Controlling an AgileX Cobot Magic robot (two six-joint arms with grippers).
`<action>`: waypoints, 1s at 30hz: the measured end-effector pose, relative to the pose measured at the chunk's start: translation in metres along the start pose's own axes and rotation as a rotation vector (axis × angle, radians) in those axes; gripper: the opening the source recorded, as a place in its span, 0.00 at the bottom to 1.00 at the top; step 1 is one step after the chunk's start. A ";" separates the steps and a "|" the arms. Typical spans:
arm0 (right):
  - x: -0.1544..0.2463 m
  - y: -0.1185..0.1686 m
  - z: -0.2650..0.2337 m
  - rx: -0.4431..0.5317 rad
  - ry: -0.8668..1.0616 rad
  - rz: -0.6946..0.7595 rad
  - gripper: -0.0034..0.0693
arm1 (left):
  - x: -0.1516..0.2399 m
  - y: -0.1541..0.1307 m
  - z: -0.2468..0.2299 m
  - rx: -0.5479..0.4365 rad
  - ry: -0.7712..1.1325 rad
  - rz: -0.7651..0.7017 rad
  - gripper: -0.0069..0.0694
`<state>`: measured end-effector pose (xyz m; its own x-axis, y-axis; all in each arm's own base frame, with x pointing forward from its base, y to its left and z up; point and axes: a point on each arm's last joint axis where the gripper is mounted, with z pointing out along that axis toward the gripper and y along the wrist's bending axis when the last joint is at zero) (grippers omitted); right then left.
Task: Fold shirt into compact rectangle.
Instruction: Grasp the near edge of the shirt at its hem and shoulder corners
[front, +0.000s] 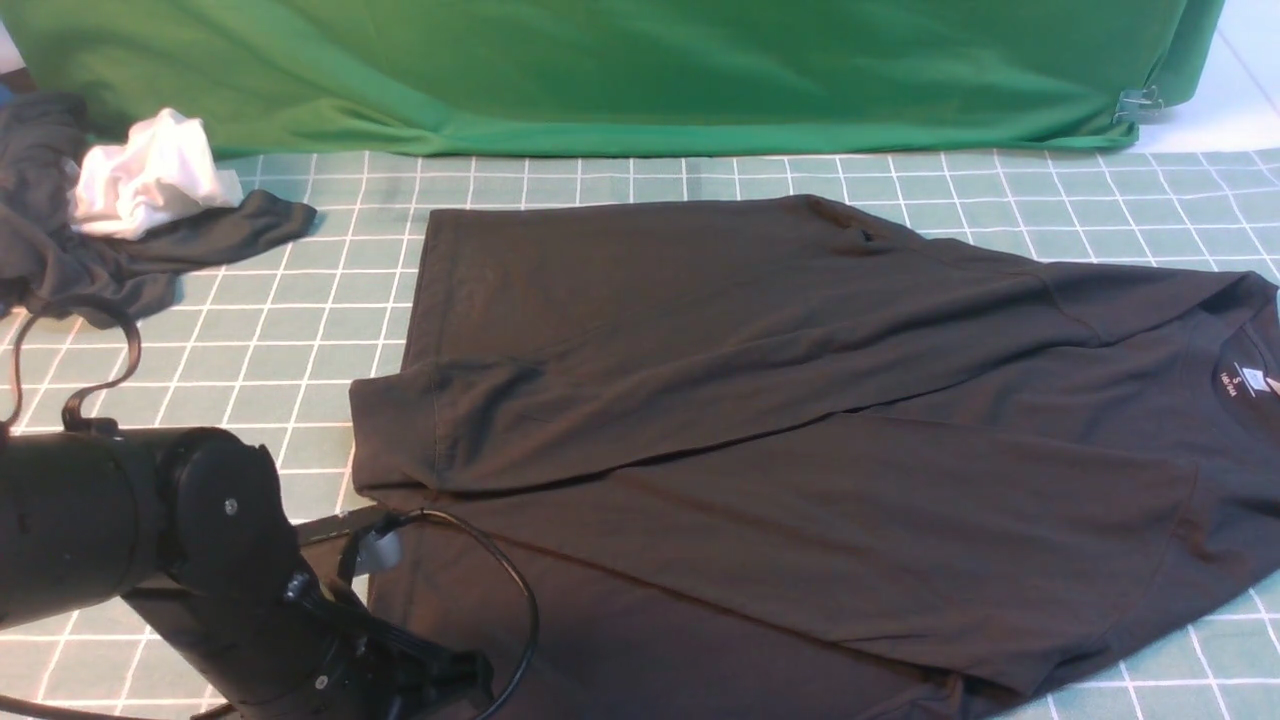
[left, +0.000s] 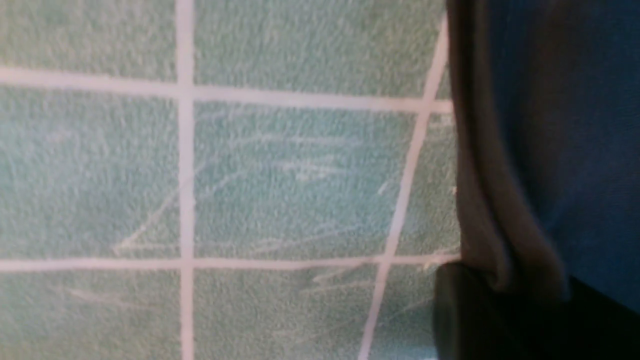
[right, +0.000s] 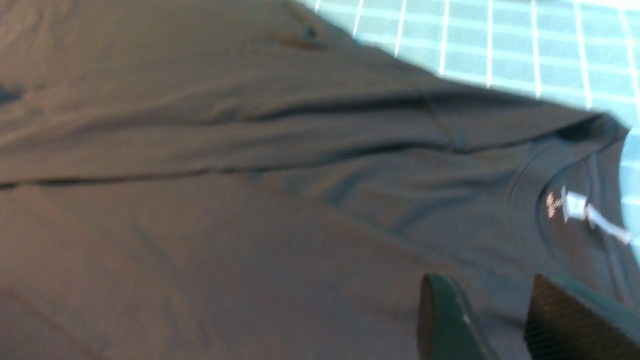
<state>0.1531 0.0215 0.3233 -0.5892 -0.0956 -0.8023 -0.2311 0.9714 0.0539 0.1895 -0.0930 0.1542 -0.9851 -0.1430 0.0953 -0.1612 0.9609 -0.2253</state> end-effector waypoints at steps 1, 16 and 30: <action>0.002 0.001 0.000 -0.006 0.018 0.000 0.38 | 0.000 0.000 -0.002 -0.003 -0.012 0.015 0.16; 0.041 0.076 0.077 -0.278 0.532 -0.402 0.82 | -0.004 0.016 -0.046 -0.097 -0.103 0.113 0.11; 0.106 0.128 0.160 -0.228 0.793 -0.795 0.83 | 0.003 0.030 -0.032 -0.144 -0.083 0.113 0.11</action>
<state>0.1846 0.1702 0.1502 -0.5174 -0.8535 -0.0618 -0.8438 0.5209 -0.1291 0.1833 -0.0566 0.1788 -0.9989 -0.0461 -0.0043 -0.0455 0.9951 -0.0880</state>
